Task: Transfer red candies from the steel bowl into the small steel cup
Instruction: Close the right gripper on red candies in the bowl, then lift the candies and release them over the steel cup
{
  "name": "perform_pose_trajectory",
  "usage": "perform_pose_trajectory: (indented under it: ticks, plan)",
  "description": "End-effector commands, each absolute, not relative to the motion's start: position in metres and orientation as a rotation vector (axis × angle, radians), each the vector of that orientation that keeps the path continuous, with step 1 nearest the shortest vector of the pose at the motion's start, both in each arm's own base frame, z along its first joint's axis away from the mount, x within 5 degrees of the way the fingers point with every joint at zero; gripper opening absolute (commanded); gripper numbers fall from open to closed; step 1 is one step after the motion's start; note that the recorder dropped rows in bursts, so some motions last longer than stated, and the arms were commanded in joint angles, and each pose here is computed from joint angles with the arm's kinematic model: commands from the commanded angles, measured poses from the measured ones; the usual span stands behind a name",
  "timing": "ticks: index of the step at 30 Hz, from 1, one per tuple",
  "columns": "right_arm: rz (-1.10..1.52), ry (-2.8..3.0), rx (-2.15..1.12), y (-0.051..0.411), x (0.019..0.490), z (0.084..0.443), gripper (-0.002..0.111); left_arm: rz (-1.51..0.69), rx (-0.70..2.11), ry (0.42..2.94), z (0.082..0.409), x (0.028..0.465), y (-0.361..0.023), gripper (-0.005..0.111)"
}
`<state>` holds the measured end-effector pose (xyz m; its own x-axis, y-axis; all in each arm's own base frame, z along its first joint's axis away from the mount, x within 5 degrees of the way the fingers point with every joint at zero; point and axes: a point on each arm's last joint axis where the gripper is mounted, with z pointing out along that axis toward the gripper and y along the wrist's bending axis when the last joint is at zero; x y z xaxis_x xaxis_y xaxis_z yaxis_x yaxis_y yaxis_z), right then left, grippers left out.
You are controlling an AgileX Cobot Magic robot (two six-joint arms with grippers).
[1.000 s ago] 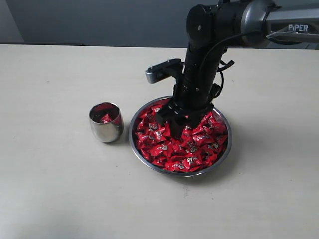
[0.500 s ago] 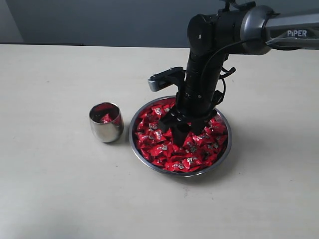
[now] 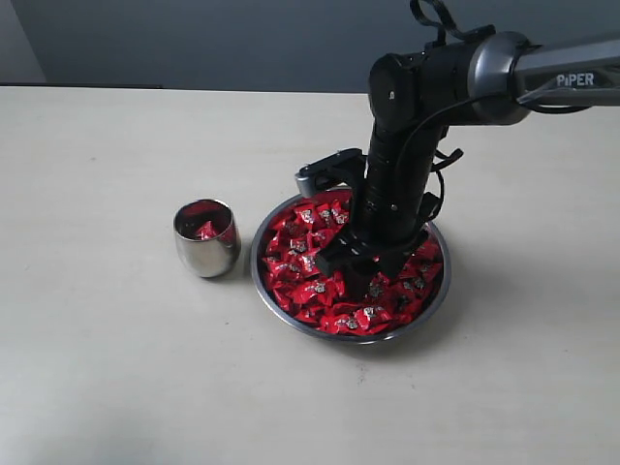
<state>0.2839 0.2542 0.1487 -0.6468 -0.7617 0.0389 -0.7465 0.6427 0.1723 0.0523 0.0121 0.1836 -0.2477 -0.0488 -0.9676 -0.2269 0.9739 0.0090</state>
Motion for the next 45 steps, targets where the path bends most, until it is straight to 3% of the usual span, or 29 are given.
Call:
perform_pose_trajectory:
  ticks: [1, 7, 17, 21, 26, 32, 37, 45]
  plan:
    - [-0.182, -2.767, 1.296, 0.252, 0.286, 0.15, 0.053, 0.162, -0.195, 1.81, 0.183, 0.052, 0.012, 0.0]
    - [-0.191, -2.792, 1.305, 0.253, 0.288, 0.149, 0.027, 0.162, -0.195, 1.81, 0.183, 0.052, 0.012, 0.0]
    - [-0.188, -2.783, 1.296, 0.254, 0.289, 0.143, 0.024, 0.162, -0.195, 1.81, 0.183, 0.052, 0.012, 0.0]
    - [-0.189, -2.779, 1.29, 0.254, 0.289, 0.141, -0.001, 0.162, -0.195, 1.81, 0.183, 0.052, 0.012, 0.0]
    - [-0.202, -2.801, 1.304, 0.253, 0.288, 0.152, -0.001, 0.162, -0.195, 1.81, 0.183, 0.052, 0.012, 0.0]
    - [-0.245, -2.95, 1.393, 0.25, 0.287, 0.202, -0.001, 0.162, -0.195, 1.81, 0.183, 0.052, 0.012, 0.0]
    - [-0.275, -3.084, 1.417, 0.25, 0.291, 0.223, -0.001, 0.162, -0.195, 1.81, 0.183, 0.052, 0.012, 0.0]
    - [-0.593, -3.203, 1.407, 0.273, 0.303, 0.251, -0.001, 0.162, -0.195, 1.81, 0.183, 0.052, 0.012, 0.0]
